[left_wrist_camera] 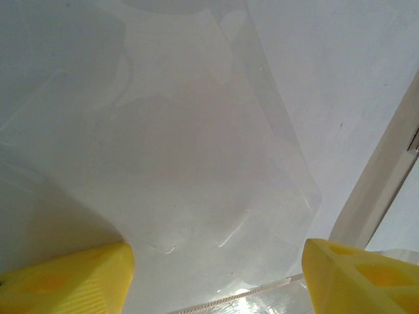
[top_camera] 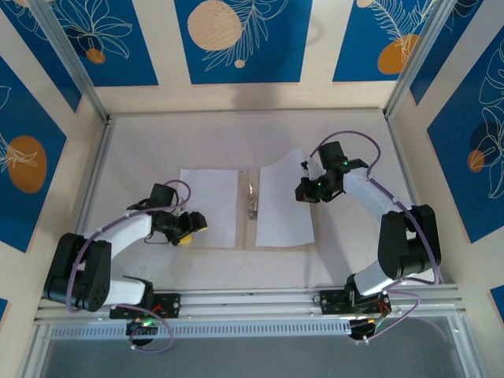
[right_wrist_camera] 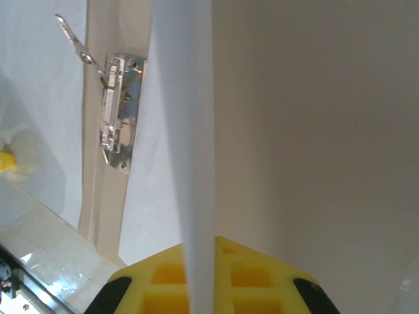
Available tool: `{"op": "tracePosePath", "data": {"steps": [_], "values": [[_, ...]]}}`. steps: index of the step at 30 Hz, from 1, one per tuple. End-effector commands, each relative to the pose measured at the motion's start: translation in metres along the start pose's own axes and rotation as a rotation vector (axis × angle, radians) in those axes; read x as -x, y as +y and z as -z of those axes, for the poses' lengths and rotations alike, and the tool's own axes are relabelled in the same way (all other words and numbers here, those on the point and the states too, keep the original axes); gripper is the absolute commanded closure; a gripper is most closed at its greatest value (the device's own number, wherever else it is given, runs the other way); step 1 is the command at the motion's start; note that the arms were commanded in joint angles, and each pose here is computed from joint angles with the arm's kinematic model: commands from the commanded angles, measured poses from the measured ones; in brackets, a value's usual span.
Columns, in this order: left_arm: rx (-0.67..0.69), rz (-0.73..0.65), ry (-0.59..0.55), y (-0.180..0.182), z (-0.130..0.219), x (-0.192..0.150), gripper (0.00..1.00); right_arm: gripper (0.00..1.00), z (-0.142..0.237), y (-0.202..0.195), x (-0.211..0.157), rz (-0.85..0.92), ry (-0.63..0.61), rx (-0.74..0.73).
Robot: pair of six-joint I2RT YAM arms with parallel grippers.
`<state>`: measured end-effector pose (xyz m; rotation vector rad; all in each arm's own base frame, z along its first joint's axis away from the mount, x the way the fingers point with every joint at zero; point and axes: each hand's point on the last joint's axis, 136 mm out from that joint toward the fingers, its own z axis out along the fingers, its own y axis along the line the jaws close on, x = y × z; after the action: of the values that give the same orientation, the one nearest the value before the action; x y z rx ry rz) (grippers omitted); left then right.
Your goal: Put the files into the folder
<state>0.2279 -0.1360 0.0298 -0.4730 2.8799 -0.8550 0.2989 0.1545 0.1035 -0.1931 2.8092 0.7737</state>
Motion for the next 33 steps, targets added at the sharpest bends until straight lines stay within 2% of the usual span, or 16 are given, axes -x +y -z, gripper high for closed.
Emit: {"op": "tracePosePath", "data": {"steps": [1,10,19,33], "values": [[0.089,0.029,0.033,0.023,-0.002,-0.008,0.29,1.0,-0.006,0.014,-0.007,0.008,0.028,0.07],[0.09,0.031,0.035,0.024,-0.001,-0.008,0.29,1.0,-0.013,0.012,-0.01,-0.006,0.053,0.063],[0.089,0.028,0.036,0.024,-0.002,-0.009,0.29,1.0,-0.016,0.009,-0.016,-0.116,0.102,0.086],[0.09,0.027,0.037,0.025,-0.003,-0.008,0.29,1.0,0.007,0.021,0.008,-0.31,0.165,0.19]]}}
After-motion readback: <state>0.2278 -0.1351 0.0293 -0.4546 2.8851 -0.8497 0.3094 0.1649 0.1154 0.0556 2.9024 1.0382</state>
